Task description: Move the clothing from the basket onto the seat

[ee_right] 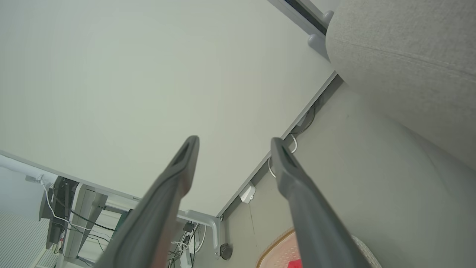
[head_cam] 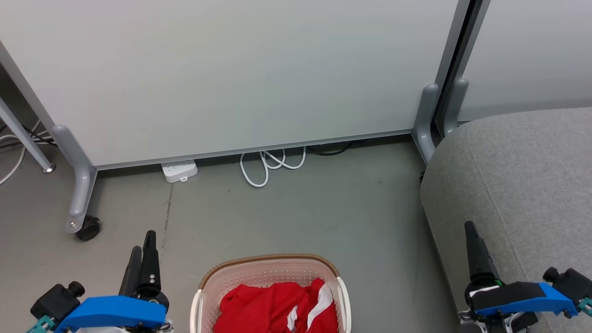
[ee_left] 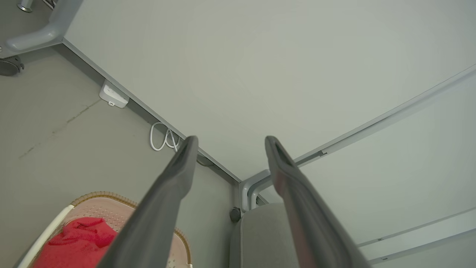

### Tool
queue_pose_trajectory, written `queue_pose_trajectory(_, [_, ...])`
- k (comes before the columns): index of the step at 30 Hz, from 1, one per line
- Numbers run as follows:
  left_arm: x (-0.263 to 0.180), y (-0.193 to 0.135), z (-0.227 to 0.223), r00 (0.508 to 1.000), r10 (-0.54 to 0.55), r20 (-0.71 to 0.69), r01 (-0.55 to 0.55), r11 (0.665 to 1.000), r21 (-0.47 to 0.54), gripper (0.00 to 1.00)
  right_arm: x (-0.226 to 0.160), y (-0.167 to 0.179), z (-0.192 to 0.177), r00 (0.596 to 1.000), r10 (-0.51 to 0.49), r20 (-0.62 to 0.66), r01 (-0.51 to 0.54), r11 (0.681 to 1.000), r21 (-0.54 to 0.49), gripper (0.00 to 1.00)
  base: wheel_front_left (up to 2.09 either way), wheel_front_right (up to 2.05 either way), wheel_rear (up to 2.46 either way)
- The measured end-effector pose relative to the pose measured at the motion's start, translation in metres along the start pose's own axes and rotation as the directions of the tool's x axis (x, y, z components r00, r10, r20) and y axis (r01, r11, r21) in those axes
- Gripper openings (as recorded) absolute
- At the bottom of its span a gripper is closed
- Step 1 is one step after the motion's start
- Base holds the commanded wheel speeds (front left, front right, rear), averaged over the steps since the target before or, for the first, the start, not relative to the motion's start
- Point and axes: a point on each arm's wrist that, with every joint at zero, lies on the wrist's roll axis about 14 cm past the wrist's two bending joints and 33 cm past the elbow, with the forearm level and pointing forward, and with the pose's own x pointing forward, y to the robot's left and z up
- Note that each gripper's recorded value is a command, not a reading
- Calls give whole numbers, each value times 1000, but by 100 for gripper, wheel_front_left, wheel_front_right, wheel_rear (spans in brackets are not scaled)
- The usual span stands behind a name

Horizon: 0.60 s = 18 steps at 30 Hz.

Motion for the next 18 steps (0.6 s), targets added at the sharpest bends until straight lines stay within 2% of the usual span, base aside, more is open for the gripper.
queue_pose_trajectory(9, [2, -3, -3, 1000, -7, 3, 7, 990, 139, 100, 0, -2, -8, 1000, -2, -16, 0, 990, -139, 100, 0, 0, 0])
queue_pose_trajectory(18, [2, -6, -6, 1000, -24, 2, 22, 962, 272, 100, 0, -4, -13, 1000, -1, -27, -6, 967, -256, 100, 0, 0, 0])
